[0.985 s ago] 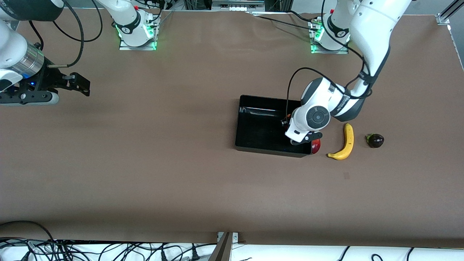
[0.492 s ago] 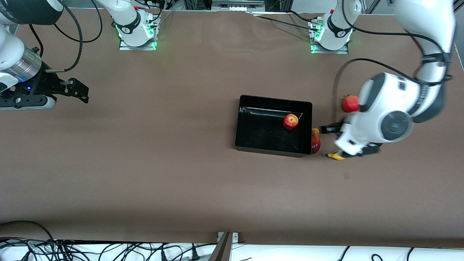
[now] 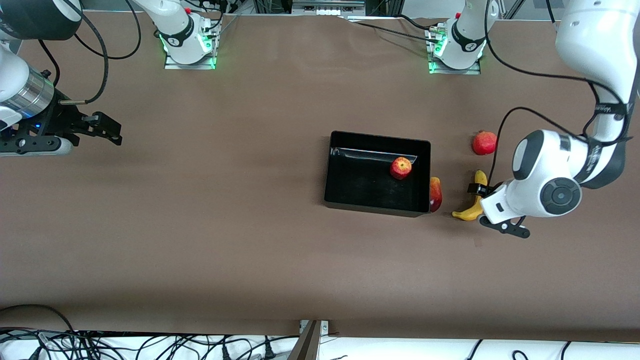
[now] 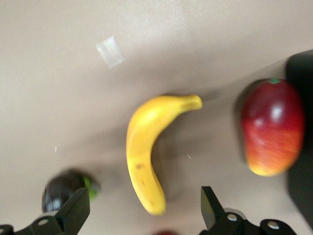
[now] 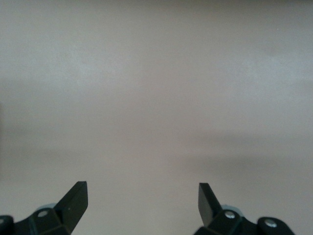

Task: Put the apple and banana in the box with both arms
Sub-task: 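Move the left gripper to the yellow banana and grasp it, then carry the banana over the box and lower it inside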

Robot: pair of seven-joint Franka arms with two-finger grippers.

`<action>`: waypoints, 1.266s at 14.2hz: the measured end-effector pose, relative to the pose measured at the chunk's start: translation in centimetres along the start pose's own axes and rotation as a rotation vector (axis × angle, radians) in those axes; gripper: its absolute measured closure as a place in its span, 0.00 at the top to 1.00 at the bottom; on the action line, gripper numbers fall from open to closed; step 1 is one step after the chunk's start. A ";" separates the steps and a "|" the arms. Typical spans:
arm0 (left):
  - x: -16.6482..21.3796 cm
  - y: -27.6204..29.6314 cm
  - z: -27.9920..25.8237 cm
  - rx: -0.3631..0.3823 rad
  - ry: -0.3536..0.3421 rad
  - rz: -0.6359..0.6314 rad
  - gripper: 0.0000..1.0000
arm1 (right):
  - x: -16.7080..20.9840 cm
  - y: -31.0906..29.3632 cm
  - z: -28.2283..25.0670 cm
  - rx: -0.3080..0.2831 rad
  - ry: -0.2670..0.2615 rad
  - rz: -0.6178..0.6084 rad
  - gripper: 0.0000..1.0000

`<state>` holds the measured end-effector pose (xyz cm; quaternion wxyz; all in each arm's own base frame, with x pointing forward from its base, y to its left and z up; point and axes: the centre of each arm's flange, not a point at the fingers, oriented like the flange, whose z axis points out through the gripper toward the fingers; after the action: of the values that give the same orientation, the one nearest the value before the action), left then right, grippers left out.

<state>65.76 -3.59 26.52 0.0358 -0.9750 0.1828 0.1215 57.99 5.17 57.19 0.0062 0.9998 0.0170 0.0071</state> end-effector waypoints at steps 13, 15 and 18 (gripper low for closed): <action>-2.1 -1.4 7.1 0.058 0.047 0.089 0.33 | 0.0 0.0 0.0 0.000 0.000 0.000 1.00; -1.8 -2.8 2.8 0.065 0.005 0.048 0.33 | 0.0 0.0 0.0 0.000 0.000 0.000 1.00; -1.5 -1.9 -5.5 -0.016 -0.012 -0.066 0.33 | 0.0 0.0 0.0 0.001 0.000 0.000 1.00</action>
<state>66.28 -1.95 32.28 0.0329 -0.9800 0.1493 0.1274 57.99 5.17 57.19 0.0059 0.9998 0.0171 0.0071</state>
